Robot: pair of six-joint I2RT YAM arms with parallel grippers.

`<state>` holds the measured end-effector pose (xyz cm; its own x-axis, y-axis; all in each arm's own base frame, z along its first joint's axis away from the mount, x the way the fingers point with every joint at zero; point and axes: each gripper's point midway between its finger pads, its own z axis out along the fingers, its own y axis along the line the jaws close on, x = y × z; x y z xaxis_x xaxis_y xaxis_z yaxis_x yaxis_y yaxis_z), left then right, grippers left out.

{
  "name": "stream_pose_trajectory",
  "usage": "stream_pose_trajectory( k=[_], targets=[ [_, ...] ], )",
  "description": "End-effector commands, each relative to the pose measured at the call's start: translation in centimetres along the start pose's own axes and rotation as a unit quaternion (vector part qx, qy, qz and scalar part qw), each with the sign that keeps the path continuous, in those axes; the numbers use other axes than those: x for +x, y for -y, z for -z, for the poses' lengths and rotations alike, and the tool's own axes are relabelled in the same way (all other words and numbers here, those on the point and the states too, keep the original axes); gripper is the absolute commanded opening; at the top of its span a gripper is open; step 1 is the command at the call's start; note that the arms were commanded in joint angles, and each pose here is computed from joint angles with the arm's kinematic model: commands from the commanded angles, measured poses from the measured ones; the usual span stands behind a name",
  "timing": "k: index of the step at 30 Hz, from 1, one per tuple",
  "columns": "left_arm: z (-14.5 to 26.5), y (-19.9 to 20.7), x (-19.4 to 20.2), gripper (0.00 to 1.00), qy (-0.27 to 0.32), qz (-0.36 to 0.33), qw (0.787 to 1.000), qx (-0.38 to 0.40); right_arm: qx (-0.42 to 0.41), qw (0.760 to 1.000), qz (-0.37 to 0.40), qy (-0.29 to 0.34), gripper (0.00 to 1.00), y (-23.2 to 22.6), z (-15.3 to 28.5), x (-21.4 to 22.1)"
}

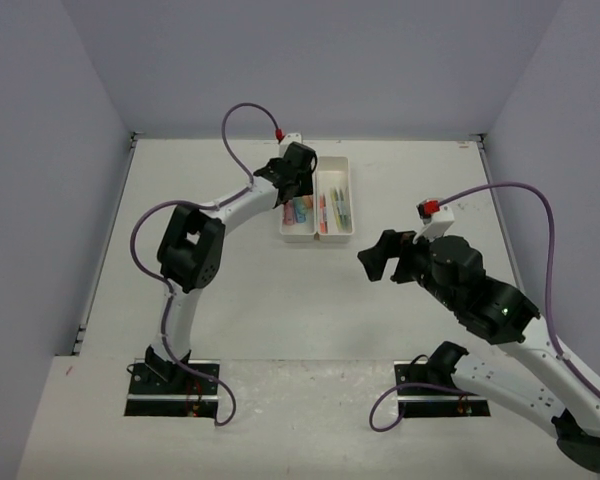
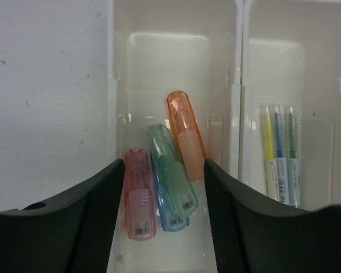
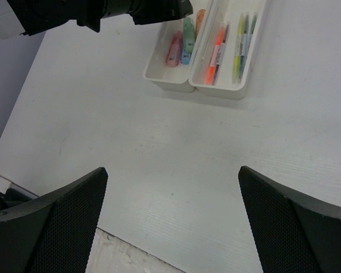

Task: Sort the stationery into containers
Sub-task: Place the pen in the storage box, then reset both arms

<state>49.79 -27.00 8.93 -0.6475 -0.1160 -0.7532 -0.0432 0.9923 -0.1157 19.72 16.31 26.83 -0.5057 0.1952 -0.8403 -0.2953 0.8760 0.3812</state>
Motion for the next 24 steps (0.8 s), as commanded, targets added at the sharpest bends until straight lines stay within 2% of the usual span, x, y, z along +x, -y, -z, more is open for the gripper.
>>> stream_pose_trajectory(
  k=[1,4,5,8,13,16,17,19,21,23,24],
  targets=[
    [6.1,0.5,-6.3,0.63,0.062,0.031,0.997,0.038,-0.001,1.0,0.01,0.008,0.99,-0.5,0.0,-1.2],
    [12.0,-0.9,-9.2,0.76,0.104,0.056,0.991,0.057,0.047,0.999,0.013,0.02,0.99,1.1,-0.5,-1.7],
    [13.8,-1.8,-9.4,0.83,0.114,0.059,0.99,0.057,0.079,0.996,0.01,0.028,0.99,2.2,-0.6,-2.1],
    [16.5,-5.1,-7.3,0.99,0.114,0.061,0.991,0.031,0.146,0.988,0.004,0.045,0.99,4.5,-0.4,-2.8],
    [23.5,-13.7,-5.3,1.0,0.16,0.064,0.983,-0.058,0.217,0.97,0.016,0.105,0.99,7.3,1.6,-5.1],
    [25.3,-17.3,-2.7,1.0,0.165,0.04,0.981,-0.092,0.209,0.968,0.062,0.123,0.99,7.5,2.4,-6.1],
    [25.9,-17.9,-2.2,1.0,0.17,0.038,0.981,-0.09,0.209,0.967,0.064,0.129,0.99,7.6,2.6,-6.3],
    [29.3,-17.8,-2.0,1.0,0.199,0.051,0.979,-0.02,0.208,0.966,0.057,0.144,0.99,7.8,3.5,-6.9],
    [31.2,-18.2,-1.7,1.0,0.224,0.049,0.973,0.013,0.205,0.965,0.052,0.158,0.99,8.0,4.5,-7.4],
    [32.9,-19.4,-1.3,1.0,0.245,0.052,0.968,0.014,0.209,0.963,0.049,0.164,0.99,8.5,5.3,-7.5],
    [33.7,-21.0,-1.0,1.0,0.248,0.053,0.967,-0.011,0.211,0.962,0.045,0.166,0.99,8.8,5.9,-7.4]
  ],
)
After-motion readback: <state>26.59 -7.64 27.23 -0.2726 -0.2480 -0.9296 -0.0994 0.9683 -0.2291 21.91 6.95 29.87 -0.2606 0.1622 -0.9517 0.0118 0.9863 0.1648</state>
